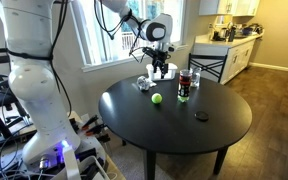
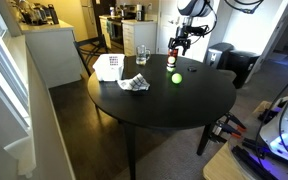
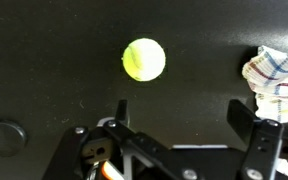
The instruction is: Put the tennis ball in the black container.
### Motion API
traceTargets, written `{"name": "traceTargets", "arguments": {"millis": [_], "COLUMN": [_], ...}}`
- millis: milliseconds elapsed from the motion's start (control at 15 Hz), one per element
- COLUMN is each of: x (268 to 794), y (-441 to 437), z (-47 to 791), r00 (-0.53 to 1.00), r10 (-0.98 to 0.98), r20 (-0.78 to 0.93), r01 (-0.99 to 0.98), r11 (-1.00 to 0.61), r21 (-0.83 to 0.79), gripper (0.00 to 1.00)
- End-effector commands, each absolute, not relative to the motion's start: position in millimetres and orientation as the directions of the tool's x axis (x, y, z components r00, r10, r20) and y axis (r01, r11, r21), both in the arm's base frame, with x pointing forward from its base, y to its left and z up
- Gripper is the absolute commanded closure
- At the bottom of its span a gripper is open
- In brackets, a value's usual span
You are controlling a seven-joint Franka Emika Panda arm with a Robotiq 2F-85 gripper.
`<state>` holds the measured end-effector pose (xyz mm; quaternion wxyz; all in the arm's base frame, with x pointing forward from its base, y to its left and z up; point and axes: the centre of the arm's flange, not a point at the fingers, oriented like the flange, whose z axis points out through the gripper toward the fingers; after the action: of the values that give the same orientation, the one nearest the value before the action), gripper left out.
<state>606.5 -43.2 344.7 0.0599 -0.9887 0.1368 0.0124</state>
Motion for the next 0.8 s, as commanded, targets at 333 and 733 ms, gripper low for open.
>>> {"name": "traceTargets", "arguments": {"millis": [333,733], "x": [610.1,608.8], "y": [-38.2,-26.2], "z": [339.6,314.5], "r00": [0.965,0.969], "r10": [-0.256,-0.245], "r20": [-0.050,-0.031], "r01": [-0.261,-0.247], "r11": [-0.956,-0.961], "r21": [-0.135,-0.123], "gripper": [0.00,0.00]}}
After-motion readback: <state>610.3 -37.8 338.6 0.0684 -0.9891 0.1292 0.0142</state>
